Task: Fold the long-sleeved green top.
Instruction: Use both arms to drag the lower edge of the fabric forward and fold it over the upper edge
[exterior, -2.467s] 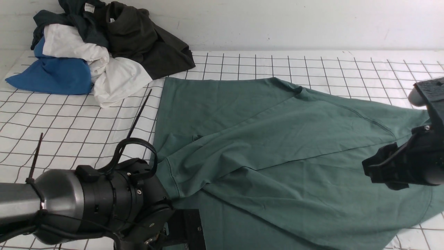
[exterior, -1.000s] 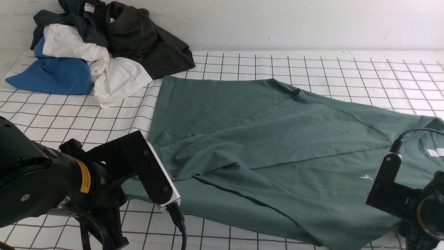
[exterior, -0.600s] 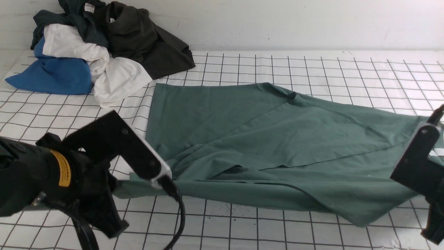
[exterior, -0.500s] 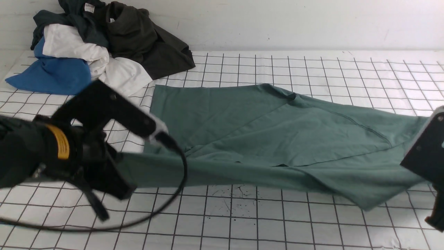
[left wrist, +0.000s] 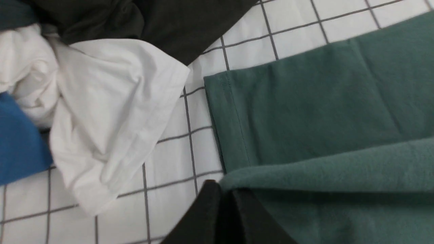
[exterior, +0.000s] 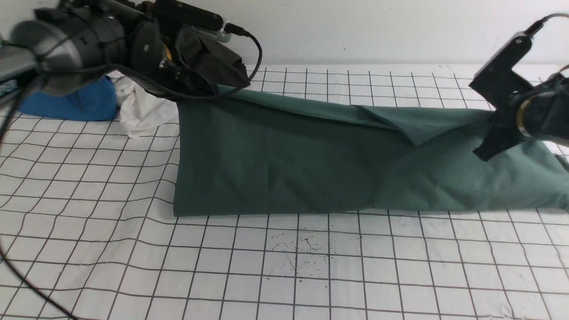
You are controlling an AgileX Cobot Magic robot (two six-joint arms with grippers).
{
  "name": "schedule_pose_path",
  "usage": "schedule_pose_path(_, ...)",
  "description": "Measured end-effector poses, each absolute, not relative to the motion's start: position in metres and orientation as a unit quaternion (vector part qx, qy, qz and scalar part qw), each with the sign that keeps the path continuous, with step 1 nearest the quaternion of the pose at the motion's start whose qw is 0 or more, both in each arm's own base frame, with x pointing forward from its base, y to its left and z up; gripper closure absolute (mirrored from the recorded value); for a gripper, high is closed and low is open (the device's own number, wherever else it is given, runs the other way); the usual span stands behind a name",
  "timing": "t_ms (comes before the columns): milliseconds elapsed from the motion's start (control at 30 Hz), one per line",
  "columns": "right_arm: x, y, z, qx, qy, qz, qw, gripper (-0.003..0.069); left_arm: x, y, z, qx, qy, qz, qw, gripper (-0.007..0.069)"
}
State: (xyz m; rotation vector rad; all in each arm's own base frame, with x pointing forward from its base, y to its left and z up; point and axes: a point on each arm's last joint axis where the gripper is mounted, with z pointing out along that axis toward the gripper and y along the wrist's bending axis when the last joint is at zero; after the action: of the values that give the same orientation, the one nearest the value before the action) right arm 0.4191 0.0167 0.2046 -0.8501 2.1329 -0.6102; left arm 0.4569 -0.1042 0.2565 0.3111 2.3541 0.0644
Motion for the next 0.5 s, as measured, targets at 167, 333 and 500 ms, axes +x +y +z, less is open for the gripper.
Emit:
schedule_pose_path(167,0.459,0.012,0.169,-0.258,0.873,-0.246,0.332,0.0473,0.516,-0.112,0.211,0.110,0.936,0.047,0.331,0.0474)
schedule_pose_path(333,0.465,0.015,0.191,-0.132,0.915,-0.222,0.310,0.0411,0.532,-0.112,0.219,0.102,0.945,0.063,0.303,0.0326)
schedule_pose_path(500,0.442,0.050,0.213,-0.158,0.953,-0.108,0.235,0.0526,0.518,-0.123,0.246,0.164,0.955,0.014,0.246,0.0309)
